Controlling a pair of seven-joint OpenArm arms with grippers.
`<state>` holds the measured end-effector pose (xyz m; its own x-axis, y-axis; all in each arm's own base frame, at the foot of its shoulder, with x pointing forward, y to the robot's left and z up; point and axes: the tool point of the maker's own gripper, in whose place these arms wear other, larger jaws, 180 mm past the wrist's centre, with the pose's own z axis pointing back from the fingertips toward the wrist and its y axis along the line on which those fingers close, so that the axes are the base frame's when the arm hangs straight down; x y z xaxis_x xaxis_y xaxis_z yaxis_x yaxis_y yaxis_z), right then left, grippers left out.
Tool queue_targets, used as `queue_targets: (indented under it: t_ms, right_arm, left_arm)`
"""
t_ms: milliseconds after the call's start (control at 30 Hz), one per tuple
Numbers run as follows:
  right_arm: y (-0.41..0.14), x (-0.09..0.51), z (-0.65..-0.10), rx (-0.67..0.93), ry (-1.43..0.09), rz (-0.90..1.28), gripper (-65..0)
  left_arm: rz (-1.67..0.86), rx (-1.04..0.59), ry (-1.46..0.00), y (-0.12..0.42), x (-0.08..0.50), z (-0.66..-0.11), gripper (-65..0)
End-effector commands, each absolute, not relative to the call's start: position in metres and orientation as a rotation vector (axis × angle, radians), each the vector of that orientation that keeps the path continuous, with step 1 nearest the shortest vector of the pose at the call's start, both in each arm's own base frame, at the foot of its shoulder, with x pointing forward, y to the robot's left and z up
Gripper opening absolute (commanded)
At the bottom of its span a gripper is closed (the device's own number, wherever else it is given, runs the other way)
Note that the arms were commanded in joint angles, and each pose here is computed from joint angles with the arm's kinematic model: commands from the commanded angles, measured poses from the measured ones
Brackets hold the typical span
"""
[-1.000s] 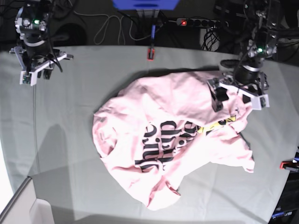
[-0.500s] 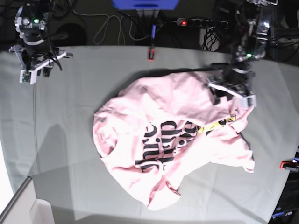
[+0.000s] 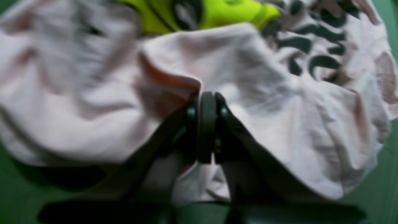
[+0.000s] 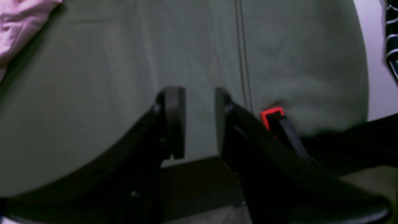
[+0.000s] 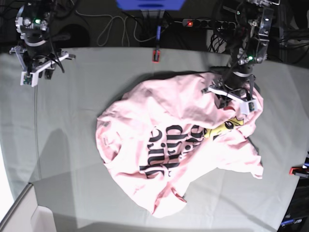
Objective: Layout the t-shirt on the table in an organized manner, then fold the t-shirt properly
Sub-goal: 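Grasp another fold of the shirt with the left gripper and pull it outward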
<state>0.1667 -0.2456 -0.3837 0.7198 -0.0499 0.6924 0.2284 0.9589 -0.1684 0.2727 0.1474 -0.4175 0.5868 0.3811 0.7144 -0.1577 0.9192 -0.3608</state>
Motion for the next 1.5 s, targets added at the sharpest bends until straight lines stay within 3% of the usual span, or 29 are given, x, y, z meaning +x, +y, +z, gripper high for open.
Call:
queue_targets:
  t_ms: [0, 433, 767, 900, 1067, 1167, 1300, 1467]
  right_arm:
    - [-0.248, 0.170, -0.376, -0.262, -0.785, -0.141, -48.1]
    - [-0.344, 0.139, -0.342, -0.508, -0.794, -0.294, -48.1]
    - [-0.385, 0.108, -0.324, -0.630, -0.772, -0.378, -48.1]
    - [-0.393, 0.099, -0.319, -0.659, -0.767, -0.396, -48.1]
    - [-0.387, 0.101, -0.323, -0.626, -0.757, -0.350, -48.1]
    - [-0.374, 0.104, -0.332, -0.575, -0.749, -0.323, -48.1]
    - [-0.366, 0.105, -0.337, -0.549, -0.748, -0.323, -48.1]
    - [-0.361, 0.104, -0.340, -0.536, -0.746, -0.333, -48.1]
  left_arm:
    - [0.292, -0.295, -0.939, 0.140, 0.278, -0.403, -64.7]
    - [-0.199, -0.811, -0.953, -0.083, 0.230, -0.310, -64.7]
    - [-0.409, -1.023, -1.032, -0.171, 0.221, -0.244, -64.5]
    - [-0.454, -1.003, -0.985, -0.188, 0.221, -0.263, -60.5]
    - [-0.570, -0.950, -0.854, -0.205, 0.202, -0.299, -36.8]
    - [-0.581, -0.939, -0.829, -0.204, 0.200, -0.303, -28.5]
    - [-0.549, -0.936, -0.895, -0.185, 0.216, -0.285, -30.7]
    - [-0.372, -0.772, -0.999, -0.081, 0.258, -0.284, -31.9]
